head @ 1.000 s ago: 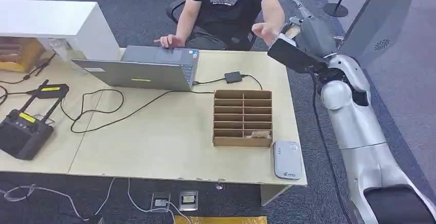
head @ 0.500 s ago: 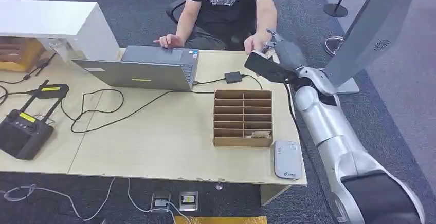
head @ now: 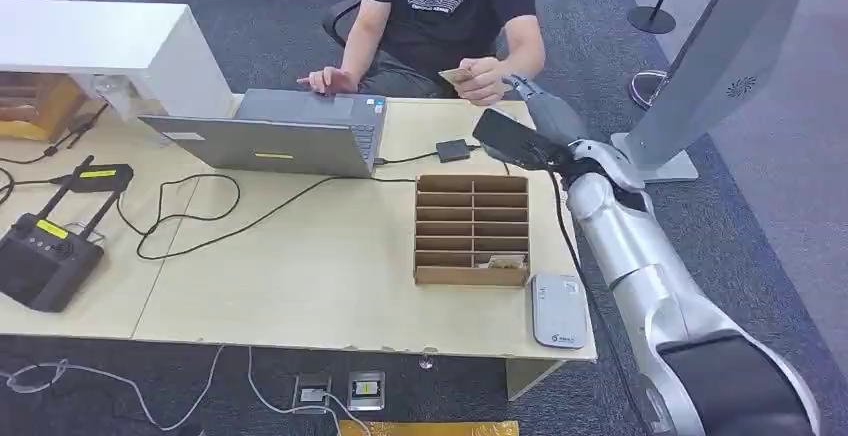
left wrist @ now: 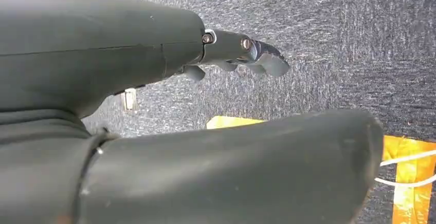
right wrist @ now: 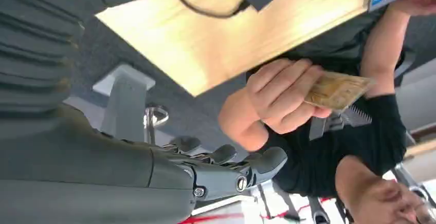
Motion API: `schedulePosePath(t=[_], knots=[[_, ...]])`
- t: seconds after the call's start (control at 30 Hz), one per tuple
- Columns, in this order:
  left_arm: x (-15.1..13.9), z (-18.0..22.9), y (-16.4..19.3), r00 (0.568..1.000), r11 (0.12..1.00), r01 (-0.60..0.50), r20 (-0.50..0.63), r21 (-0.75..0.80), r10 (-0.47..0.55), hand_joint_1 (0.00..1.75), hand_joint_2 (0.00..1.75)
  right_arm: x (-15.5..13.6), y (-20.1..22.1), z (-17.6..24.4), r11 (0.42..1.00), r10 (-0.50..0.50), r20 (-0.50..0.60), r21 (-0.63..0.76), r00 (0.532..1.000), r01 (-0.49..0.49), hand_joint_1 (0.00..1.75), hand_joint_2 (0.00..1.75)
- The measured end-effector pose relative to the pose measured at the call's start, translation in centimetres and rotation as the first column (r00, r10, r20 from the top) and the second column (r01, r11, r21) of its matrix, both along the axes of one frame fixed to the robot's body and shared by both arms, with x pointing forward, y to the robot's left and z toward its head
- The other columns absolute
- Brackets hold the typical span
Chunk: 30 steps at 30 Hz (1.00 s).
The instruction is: Pass the card to the sensor for recognition and then transmit it.
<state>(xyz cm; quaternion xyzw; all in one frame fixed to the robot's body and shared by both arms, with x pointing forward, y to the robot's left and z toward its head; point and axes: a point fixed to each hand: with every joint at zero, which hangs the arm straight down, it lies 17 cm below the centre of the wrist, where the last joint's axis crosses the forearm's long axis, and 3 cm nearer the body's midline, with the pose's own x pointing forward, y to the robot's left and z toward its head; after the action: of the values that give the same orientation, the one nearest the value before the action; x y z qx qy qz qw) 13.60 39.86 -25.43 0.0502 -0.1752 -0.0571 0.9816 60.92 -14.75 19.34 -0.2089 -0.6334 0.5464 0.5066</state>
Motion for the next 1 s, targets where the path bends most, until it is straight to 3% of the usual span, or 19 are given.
schedulePosePath(t=[0.2, 0.53, 0.57, 0.77, 1.0], knots=[[-0.4, -0.1, 0.4, 1.0, 1.0, -0.016, -0.012, 0.007, 0.016, 0.0, 0.0, -1.7, -0.2, 0.7, 0.997, 0.032, -0.069, 0.066, 0.997, -0.028, 0.0, 0.0], [-0.5, -0.1, 0.5, 0.998, 0.998, -0.056, -0.01, -0.002, 0.056, 0.0, 0.0, -3.9, -3.6, 5.0, 1.0, 0.007, 0.019, -0.011, 1.0, -0.006, 0.0, 0.0], [-0.5, -0.1, 0.5, 0.998, 0.998, -0.063, -0.005, -0.003, 0.063, 0.0, 0.0, -4.0, -4.1, 5.0, 1.0, -0.005, 0.021, -0.029, 1.0, 0.006, 0.0, 1.75], [-0.4, -0.1, 0.3, 0.997, 0.996, -0.082, 0.003, -0.014, 0.082, 0.0, 0.0, -4.6, -7.5, 3.8, 0.973, -0.069, 0.087, -0.214, 0.994, 0.086, 0.0, 1.75], [-0.4, 0.2, 1.6, 0.993, 0.993, -0.115, -0.001, -0.004, 0.115, 0.0, 0.0, -6.5, -7.0, 0.1, 0.93, -0.034, 0.098, -0.362, 0.995, 0.067, 0.0, 1.75]])
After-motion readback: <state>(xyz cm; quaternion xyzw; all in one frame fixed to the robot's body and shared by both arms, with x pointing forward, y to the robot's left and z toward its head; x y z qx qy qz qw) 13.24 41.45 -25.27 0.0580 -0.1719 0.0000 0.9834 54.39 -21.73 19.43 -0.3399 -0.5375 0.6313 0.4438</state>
